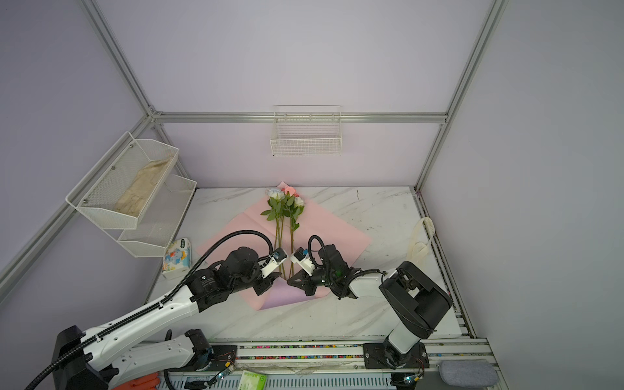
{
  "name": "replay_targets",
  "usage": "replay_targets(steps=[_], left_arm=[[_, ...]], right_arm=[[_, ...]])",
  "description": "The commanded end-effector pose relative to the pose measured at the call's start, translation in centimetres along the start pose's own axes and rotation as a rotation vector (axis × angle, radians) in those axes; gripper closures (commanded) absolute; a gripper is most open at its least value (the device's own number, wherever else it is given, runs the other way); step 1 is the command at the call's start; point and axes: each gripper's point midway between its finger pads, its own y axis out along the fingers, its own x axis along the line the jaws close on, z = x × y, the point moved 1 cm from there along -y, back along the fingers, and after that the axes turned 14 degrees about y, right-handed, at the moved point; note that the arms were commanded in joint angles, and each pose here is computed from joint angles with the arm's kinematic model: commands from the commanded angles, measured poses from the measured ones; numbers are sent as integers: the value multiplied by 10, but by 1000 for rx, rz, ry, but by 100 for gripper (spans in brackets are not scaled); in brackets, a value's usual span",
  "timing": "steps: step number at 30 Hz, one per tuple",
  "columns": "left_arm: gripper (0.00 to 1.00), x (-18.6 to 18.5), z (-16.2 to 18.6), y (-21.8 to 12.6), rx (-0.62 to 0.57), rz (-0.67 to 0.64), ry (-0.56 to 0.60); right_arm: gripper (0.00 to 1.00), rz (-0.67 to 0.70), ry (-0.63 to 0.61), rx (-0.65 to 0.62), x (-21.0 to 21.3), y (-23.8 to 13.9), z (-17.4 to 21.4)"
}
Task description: Tie the bouquet of fake flowers
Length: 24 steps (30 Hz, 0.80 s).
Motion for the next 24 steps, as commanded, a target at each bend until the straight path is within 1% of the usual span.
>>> replay_targets(steps=[1,3,4,5,6,7,9,13,17,20,22,24], left_arm=[[44,15,-5,-13,-24,-71,-177],[36,15,2,-16,-10,-77,-240],[27,9,5,-14,-9,-44,-271],[20,0,6,-12,-17,17,-286],[16,-13,5,-8,-26,101,-286],[13,-20,6,-4,-18,147,-299],[13,-27,11,2,18,192,-309],[10,-29,24,13,73,228,-279],[11,-25,33,20,117,259,-191],[14,-25,43,26,130,320,-137],[19,-32,42,29,102,404,-128],[22,-37,40,33,93,462,-131]], right_arm=[[100,-26,-26,-5,5,2,-5],[100,-24,-32,-8,5,0,-3],[100,-19,-33,-15,5,-1,-3],[100,-20,-36,-17,6,-2,-3],[100,-23,-39,-18,7,-2,-3],[100,-24,-38,-19,7,-2,-3],[100,-28,-41,-21,8,-2,-4],[100,-33,-53,-25,10,-4,-4],[100,-37,-68,-24,13,-6,-4],[100,-38,-76,-28,14,-7,-4],[100,-40,-80,-34,15,-8,-4],[100,-43,-81,-32,15,-8,-4]])
